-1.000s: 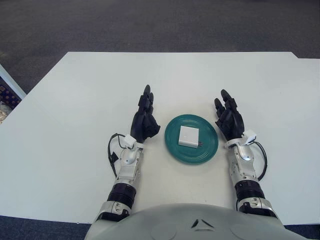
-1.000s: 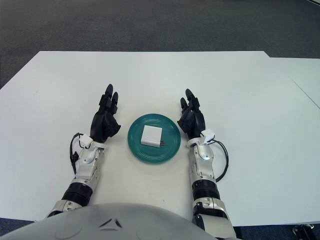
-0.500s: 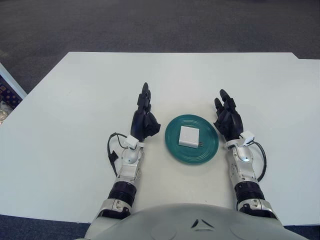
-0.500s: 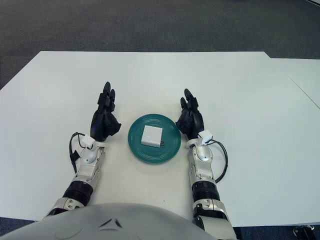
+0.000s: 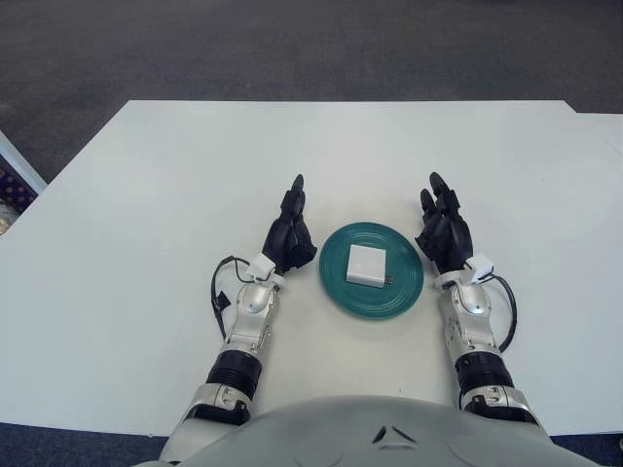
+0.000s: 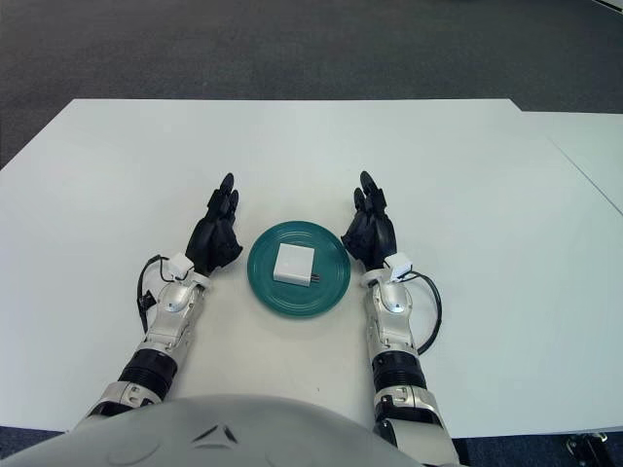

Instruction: Put the charger into the plate.

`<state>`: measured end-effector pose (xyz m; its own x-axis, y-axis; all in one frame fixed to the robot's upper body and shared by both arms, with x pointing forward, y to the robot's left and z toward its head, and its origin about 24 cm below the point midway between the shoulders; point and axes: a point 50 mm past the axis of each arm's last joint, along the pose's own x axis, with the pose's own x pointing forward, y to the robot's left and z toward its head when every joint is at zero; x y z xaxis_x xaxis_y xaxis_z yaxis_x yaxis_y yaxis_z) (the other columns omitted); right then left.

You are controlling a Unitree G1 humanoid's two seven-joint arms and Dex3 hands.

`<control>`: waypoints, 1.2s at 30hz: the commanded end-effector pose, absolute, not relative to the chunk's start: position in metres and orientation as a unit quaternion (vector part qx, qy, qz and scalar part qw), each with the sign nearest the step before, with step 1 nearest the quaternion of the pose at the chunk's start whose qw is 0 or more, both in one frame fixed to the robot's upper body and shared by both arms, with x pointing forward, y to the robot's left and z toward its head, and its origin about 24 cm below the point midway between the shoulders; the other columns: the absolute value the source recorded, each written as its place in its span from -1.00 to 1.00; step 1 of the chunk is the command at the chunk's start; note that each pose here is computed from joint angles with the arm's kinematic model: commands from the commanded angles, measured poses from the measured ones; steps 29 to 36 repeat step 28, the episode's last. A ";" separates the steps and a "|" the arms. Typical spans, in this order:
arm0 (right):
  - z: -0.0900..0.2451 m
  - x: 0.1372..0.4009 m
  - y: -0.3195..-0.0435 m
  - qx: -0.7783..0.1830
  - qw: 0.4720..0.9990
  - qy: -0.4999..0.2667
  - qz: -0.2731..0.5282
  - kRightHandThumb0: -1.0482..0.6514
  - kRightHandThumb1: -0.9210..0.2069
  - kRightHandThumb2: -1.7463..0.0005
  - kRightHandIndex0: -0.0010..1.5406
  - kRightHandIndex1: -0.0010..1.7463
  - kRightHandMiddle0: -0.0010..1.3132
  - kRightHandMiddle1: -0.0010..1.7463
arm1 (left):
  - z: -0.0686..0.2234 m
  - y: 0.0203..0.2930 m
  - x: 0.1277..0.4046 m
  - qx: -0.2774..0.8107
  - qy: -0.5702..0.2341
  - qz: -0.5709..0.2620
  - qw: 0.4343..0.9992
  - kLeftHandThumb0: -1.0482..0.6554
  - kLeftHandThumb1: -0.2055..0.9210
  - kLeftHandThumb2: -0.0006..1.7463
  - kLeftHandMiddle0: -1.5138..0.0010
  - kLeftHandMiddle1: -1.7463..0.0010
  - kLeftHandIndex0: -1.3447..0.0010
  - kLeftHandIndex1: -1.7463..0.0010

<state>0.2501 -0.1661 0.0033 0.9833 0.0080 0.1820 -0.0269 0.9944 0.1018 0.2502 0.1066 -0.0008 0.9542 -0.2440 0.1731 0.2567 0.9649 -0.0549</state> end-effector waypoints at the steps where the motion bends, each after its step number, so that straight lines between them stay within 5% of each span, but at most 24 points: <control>1: -0.035 0.223 -0.170 0.072 0.997 -0.011 -0.017 -0.85 -1.00 -0.25 -0.95 -1.00 -1.00 -0.83 | -0.043 0.127 0.226 -0.051 0.005 -0.098 0.994 -0.91 1.00 0.31 1.00 1.00 0.98 0.99; 36: -0.037 0.227 -0.171 0.064 0.998 -0.005 -0.010 -0.85 -1.00 -0.26 -0.97 -1.00 -1.00 -0.86 | -0.056 0.133 0.228 -0.026 0.068 -0.044 0.996 -0.90 1.00 0.28 1.00 1.00 0.92 0.95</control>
